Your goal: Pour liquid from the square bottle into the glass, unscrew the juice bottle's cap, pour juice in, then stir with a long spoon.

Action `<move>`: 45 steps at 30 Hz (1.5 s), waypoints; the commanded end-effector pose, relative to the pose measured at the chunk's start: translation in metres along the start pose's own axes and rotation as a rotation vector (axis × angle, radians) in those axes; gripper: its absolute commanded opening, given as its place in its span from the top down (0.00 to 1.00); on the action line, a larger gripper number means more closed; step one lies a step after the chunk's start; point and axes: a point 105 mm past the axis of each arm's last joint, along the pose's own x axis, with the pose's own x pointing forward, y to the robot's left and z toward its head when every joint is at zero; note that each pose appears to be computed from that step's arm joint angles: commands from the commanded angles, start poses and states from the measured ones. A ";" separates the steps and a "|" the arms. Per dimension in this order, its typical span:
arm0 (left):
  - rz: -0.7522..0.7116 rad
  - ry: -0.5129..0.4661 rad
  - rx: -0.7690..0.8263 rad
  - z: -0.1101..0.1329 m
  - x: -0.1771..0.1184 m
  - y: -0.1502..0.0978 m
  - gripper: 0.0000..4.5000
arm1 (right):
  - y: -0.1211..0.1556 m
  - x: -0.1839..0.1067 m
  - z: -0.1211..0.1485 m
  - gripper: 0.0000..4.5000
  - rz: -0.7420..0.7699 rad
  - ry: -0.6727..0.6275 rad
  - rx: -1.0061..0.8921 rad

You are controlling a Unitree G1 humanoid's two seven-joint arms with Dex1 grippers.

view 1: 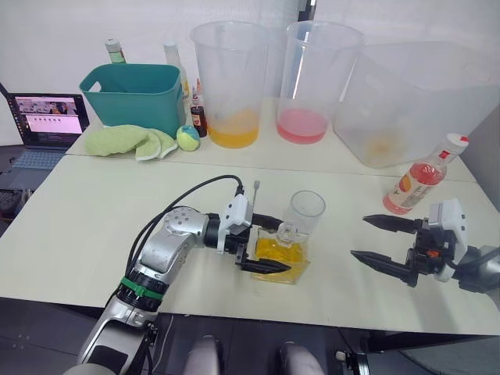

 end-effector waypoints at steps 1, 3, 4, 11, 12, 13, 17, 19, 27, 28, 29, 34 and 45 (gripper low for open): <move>-0.015 -0.024 0.049 0.011 0.006 -0.003 0.01 | 0.001 -0.002 0.010 0.00 -0.005 -0.031 -0.028; -0.014 -0.026 0.048 0.011 0.006 -0.003 0.01 | 0.001 -0.002 0.010 0.00 -0.006 -0.032 -0.026; -0.014 -0.025 0.048 0.011 0.006 -0.002 0.01 | 0.001 -0.002 0.010 0.00 -0.007 -0.031 -0.025; -0.018 0.005 0.059 0.004 0.007 -0.003 0.19 | 0.003 0.000 0.015 0.00 -0.002 -0.037 -0.032; -0.018 0.010 0.062 0.003 0.007 -0.003 0.24 | 0.003 0.001 0.016 0.00 0.000 -0.039 -0.034; -0.018 0.012 0.063 0.002 0.007 -0.003 0.32 | 0.005 0.002 0.018 0.00 0.005 -0.044 -0.036; -0.013 0.002 0.062 0.001 0.008 -0.002 0.37 | 0.017 0.016 0.033 0.00 0.053 -0.089 -0.044; -0.012 0.001 0.064 0.001 0.008 -0.002 0.37 | 0.025 0.022 0.039 0.00 0.083 -0.103 -0.041; -0.013 0.003 0.065 -0.001 0.008 -0.001 0.37 | 0.068 0.061 0.052 0.00 0.261 -0.157 0.024; -0.013 0.002 0.065 -0.001 0.008 -0.001 0.37 | 0.070 0.066 0.053 0.00 0.269 -0.165 0.026; -0.013 0.003 0.065 -0.002 0.008 0.000 0.37 | 0.072 0.071 0.053 0.00 0.272 -0.172 0.024; -0.017 0.005 0.066 -0.003 0.008 0.000 0.37 | 0.073 0.090 0.053 0.00 0.259 -0.195 0.004; -0.021 0.015 0.064 -0.005 0.006 -0.001 0.37 | 0.073 0.095 0.060 0.18 0.245 -0.233 -0.019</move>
